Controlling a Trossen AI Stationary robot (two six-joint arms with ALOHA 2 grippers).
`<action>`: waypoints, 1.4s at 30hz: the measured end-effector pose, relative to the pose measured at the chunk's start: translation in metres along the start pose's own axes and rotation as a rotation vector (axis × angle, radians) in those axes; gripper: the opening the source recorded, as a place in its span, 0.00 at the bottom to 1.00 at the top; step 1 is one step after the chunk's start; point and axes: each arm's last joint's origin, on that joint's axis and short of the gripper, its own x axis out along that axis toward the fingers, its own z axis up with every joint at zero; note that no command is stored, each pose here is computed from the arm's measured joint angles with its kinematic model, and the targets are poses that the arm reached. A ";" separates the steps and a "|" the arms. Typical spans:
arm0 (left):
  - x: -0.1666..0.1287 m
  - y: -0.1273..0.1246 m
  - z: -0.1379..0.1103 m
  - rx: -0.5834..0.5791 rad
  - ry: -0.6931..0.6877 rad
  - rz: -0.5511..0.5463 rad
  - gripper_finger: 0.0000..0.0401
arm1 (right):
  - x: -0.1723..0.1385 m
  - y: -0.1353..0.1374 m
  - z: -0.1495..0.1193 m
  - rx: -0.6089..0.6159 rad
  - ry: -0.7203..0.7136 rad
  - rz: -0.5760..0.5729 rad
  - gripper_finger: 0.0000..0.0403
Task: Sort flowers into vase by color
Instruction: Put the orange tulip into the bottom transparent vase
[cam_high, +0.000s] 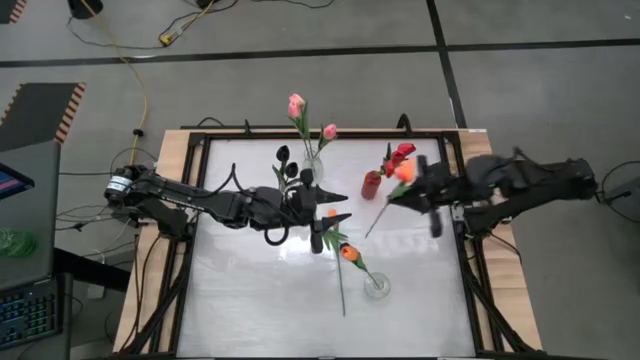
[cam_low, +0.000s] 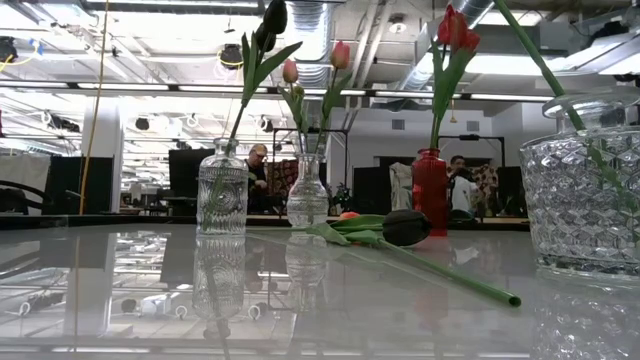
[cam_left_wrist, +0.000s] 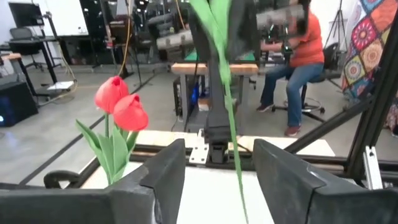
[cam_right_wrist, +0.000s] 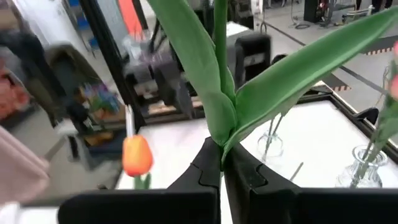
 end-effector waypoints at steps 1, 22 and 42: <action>0.000 0.000 -0.001 0.001 0.006 0.000 0.44 | -0.010 0.000 0.001 0.018 -0.007 0.006 0.08; 0.000 0.000 -0.005 -0.031 0.045 0.001 0.44 | -0.005 0.055 -0.026 0.020 0.140 0.125 0.09; 0.000 0.000 -0.004 -0.040 0.043 0.001 0.44 | 0.024 0.094 -0.055 0.028 0.204 0.029 0.09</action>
